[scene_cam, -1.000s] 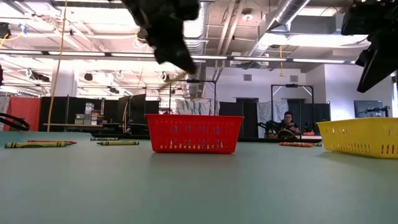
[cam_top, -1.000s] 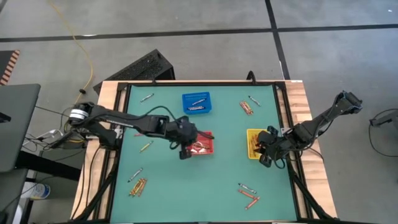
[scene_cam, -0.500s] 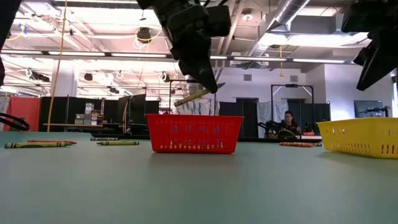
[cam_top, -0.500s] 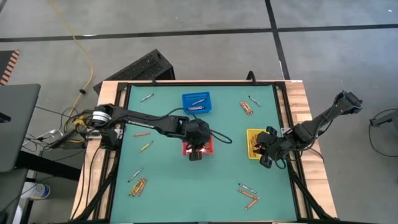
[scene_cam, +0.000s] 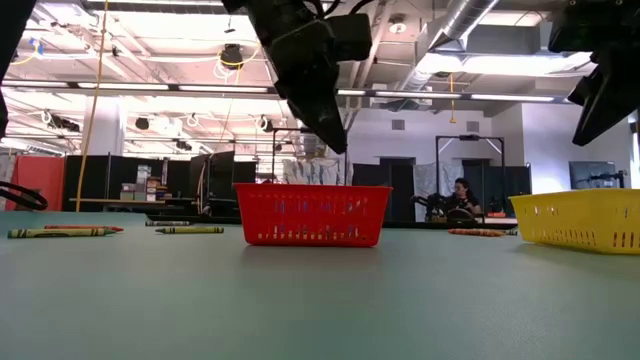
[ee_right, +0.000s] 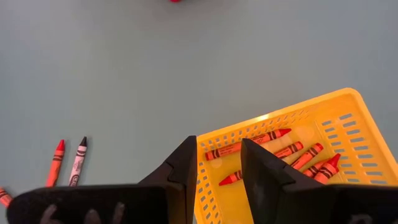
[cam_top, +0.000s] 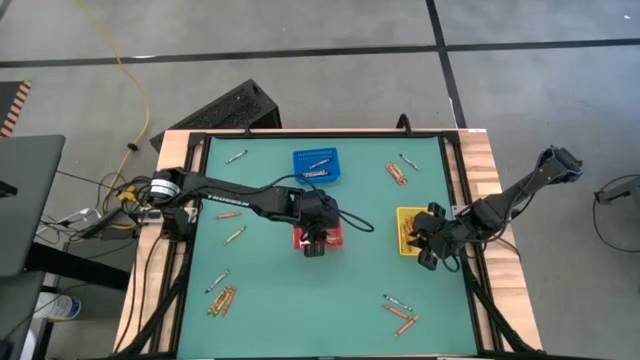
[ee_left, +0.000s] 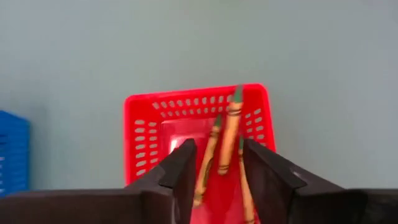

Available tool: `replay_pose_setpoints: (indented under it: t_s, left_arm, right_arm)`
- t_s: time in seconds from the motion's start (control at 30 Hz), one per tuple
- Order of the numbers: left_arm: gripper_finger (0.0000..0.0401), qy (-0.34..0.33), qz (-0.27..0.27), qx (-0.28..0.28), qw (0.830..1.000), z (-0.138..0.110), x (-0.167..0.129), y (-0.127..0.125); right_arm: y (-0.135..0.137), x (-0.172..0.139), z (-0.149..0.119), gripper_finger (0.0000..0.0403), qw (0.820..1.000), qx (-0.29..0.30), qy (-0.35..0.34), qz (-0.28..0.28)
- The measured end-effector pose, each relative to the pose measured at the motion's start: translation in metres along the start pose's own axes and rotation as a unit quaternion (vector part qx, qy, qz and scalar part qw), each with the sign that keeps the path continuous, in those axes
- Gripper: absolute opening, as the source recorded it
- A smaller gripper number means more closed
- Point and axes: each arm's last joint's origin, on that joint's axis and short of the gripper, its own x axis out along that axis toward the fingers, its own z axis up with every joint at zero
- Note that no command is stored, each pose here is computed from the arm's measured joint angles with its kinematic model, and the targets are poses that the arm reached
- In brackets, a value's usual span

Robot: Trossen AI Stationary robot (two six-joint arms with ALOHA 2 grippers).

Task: Sort crayons
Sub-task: Put the black crayon into the blue bin

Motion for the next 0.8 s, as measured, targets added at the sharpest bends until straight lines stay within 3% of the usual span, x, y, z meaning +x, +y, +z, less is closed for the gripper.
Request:
replay_pose_setpoints:
  t_s: [0.23, 0.43, 0.63, 0.8]
  left_arm:
    - [0.0142, 0.032, 0.084, 0.034, 0.995, 0.007, -0.017, 0.006]
    - [0.0143, 0.027, 0.116, 0.049, 0.992, -0.014, -0.029, 0.018]
    - [0.0143, -0.08, 0.126, 0.003, 0.989, -0.059, -0.058, 0.034]
    - [0.0143, -0.213, 0.117, -0.04, 0.969, -0.1, -0.084, 0.034]
  right_arm:
    - [-0.005, 0.002, 0.006, 0.0118, 0.999, -0.011, -0.026, -0.029]
    - [-0.032, 0.011, 0.033, 0.0118, 0.994, 0.017, -0.066, -0.09]
    - [-0.101, 0.017, 0.063, 0.0118, 0.984, 0.076, -0.061, -0.147]
    - [-0.173, 0.021, 0.071, 0.0118, 0.973, 0.123, -0.034, -0.192]
